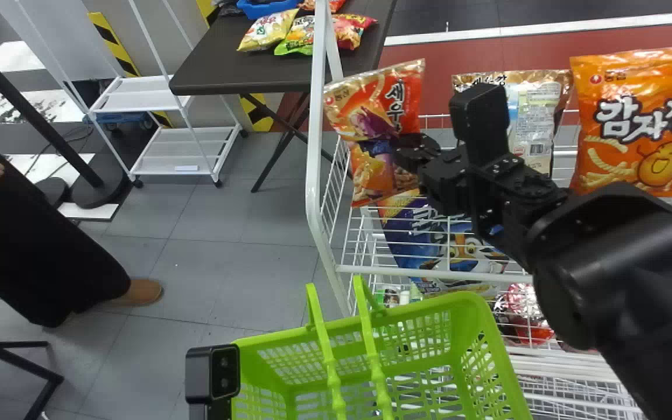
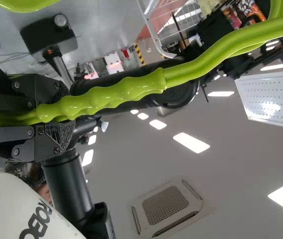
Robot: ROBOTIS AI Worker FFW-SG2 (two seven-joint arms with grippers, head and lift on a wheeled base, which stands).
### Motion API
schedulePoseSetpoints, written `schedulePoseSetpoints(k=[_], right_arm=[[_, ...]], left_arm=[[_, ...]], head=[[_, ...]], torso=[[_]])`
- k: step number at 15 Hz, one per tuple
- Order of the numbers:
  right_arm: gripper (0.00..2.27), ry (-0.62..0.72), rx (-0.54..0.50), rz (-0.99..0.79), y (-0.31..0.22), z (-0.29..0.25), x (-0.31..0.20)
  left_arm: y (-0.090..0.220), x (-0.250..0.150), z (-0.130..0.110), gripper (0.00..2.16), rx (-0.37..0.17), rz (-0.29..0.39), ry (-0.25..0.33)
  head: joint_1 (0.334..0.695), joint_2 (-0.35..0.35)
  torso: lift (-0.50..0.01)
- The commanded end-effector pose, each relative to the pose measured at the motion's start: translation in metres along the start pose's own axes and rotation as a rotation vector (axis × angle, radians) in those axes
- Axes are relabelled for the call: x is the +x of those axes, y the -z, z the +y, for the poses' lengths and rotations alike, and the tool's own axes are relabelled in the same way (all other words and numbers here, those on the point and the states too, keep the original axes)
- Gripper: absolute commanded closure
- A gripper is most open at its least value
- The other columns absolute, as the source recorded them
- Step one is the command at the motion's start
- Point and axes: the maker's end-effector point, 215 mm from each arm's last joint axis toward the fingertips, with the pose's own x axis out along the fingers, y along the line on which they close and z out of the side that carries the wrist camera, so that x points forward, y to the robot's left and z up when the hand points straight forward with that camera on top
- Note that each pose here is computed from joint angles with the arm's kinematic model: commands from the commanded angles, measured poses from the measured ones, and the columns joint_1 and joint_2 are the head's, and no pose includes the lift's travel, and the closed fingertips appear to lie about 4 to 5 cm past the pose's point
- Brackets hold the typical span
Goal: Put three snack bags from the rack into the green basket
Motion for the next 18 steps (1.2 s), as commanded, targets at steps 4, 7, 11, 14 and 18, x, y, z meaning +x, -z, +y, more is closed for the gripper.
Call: schedulePoseSetpoints(k=[4,7,11,14,18], right_arm=[[2.25,0.050,0.017,0.128,0.029,-0.016,-0.076],[2.25,0.042,0.055,0.193,0.036,-0.016,-0.115],[2.25,0.040,0.073,0.255,0.033,-0.020,-0.165],[2.25,0.067,0.063,0.282,0.025,-0.035,-0.193],[2.25,0.000,0.095,0.373,0.036,-0.007,-0.225]], left_arm=[[-0.004,0.000,0.004,2.15,0.004,-0.003,-0.009],[-0.010,0.000,0.009,2.15,0.009,-0.004,-0.011],[-0.011,-0.002,0.013,2.15,0.010,-0.006,-0.020],[-0.010,-0.002,0.017,2.15,0.014,0.008,-0.041],[-0.009,0.000,0.022,2.15,0.007,0.015,-0.049]], head=[[0.695,0.196],[0.695,0.144],[0.695,0.100],[0.695,0.063],[0.695,-0.001]], torso=[[0.000],[0.000],[0.000],[0.000],[0.000]])
